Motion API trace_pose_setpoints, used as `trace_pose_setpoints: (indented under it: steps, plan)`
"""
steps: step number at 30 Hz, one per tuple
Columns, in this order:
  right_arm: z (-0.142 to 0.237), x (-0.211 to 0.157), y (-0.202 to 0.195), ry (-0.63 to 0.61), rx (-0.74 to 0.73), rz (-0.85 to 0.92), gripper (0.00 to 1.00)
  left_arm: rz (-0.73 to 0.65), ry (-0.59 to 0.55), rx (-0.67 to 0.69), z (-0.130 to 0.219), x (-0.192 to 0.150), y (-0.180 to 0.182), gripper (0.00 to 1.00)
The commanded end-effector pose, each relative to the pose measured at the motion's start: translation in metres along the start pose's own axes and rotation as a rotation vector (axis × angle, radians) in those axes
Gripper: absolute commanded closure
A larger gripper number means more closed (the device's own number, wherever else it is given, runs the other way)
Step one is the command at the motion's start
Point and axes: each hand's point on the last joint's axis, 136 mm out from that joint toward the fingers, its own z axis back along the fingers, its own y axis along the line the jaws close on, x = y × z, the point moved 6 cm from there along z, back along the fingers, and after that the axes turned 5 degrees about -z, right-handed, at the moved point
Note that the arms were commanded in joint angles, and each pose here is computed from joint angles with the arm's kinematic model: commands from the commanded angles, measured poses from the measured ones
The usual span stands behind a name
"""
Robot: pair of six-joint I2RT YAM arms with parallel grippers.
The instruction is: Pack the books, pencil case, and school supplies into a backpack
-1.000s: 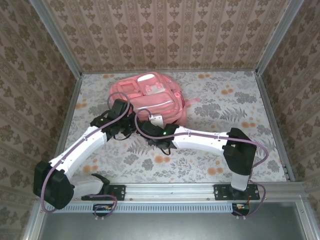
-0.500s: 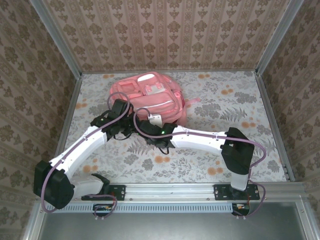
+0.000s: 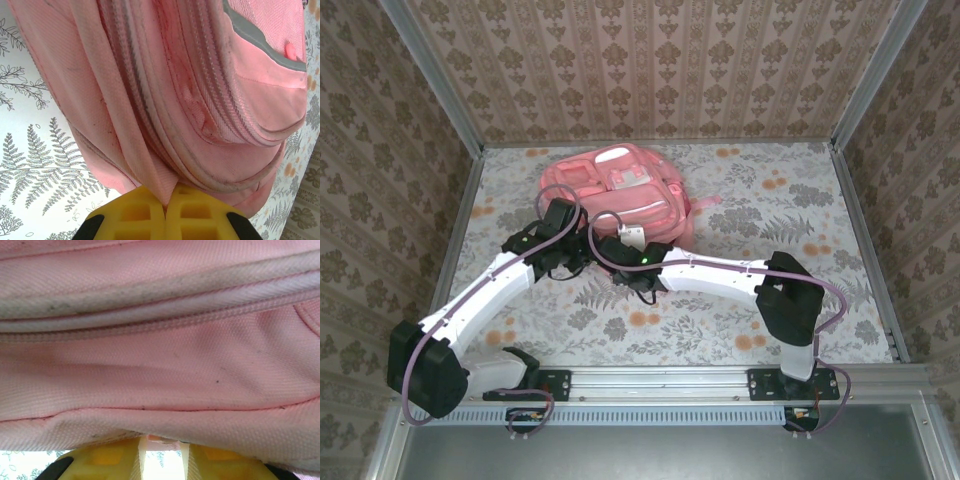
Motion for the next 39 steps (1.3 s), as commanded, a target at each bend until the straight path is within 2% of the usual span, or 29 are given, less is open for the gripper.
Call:
trace_pose_setpoints:
  steps: [1,4,8,14,21,28,31,35,39]
  plan:
    - [-0.006,0.007,-0.014,-0.031,-0.076,-0.01,0.71,-0.015,-0.081,-0.11,0.013,0.015,-0.027,1.0]
    - [-0.007,0.008,-0.022,-0.035,-0.097,-0.019,0.61,-0.013,-0.082,-0.111,0.013,0.015,-0.026,1.0]
    - [-0.007,0.013,-0.025,-0.046,-0.108,-0.036,0.61,-0.013,-0.077,-0.111,0.012,0.015,-0.026,1.0]
    - [0.0,0.017,-0.036,-0.081,-0.18,-0.03,0.67,-0.016,-0.08,-0.099,0.011,0.015,-0.024,1.0]
    - [0.01,0.012,-0.051,-0.094,-0.181,-0.043,0.69,-0.013,-0.078,-0.099,0.009,0.017,-0.024,1.0]
    - [0.013,0.01,-0.052,-0.097,-0.187,-0.032,0.75,-0.012,-0.072,-0.097,0.007,0.017,-0.024,1.0]
    - [0.01,0.011,-0.048,-0.094,-0.173,-0.013,0.75,-0.014,-0.07,-0.096,0.006,0.016,-0.024,1.0]
    - [0.008,0.014,-0.04,-0.087,-0.162,0.035,0.7,-0.013,-0.068,-0.097,0.006,0.016,-0.024,1.0]
    - [0.011,0.017,-0.032,-0.059,-0.109,0.071,0.6,-0.012,-0.074,-0.095,0.008,0.017,-0.023,1.0]
